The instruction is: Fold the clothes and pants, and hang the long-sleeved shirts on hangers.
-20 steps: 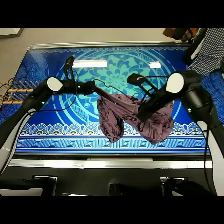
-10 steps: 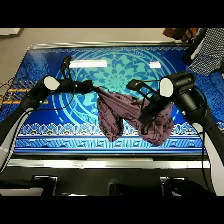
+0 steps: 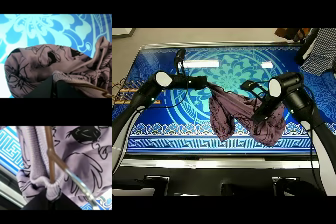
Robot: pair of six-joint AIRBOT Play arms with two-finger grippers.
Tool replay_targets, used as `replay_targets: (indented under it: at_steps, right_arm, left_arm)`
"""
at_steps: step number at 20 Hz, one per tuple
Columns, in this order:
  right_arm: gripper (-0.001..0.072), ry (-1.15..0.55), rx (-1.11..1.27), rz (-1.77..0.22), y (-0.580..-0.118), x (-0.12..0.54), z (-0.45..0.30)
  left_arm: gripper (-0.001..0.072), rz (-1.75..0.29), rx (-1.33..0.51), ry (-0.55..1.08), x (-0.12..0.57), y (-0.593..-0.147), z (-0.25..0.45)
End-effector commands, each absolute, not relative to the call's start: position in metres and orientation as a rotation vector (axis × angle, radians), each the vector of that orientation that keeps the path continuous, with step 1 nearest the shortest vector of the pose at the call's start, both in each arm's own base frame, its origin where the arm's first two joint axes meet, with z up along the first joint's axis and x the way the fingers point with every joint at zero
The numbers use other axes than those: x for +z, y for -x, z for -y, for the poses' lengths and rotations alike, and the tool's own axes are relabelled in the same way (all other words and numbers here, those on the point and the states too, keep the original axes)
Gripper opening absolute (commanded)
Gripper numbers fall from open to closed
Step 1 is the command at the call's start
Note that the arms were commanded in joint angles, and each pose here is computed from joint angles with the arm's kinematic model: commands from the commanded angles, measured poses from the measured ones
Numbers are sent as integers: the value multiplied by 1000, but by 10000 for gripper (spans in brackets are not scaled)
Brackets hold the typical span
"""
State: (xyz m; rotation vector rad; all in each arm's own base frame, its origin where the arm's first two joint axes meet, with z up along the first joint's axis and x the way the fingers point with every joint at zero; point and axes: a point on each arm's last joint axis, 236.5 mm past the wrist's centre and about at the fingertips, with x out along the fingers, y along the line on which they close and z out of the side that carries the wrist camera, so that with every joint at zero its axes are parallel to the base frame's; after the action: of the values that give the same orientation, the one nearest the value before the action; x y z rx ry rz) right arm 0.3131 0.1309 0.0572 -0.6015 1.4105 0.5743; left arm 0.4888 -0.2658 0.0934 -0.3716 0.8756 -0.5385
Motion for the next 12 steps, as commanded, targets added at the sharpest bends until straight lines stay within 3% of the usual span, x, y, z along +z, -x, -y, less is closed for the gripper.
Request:
replay_targets:
  at_steps: [1, 8, 12]
  right_arm:
    - [33, 581, 555, -1402, -324, 47, -136]
    - [33, 563, 396, -1454, -327, 47, -114]
    - [33, 517, 345, -1456, -328, 59, -113]
  left_arm:
    - [21, -875, -553, 334, 112, -482, 278]
    - [20, -902, -490, 200, 147, -463, 286]
    - [20, -909, -522, 209, 176, -440, 312]
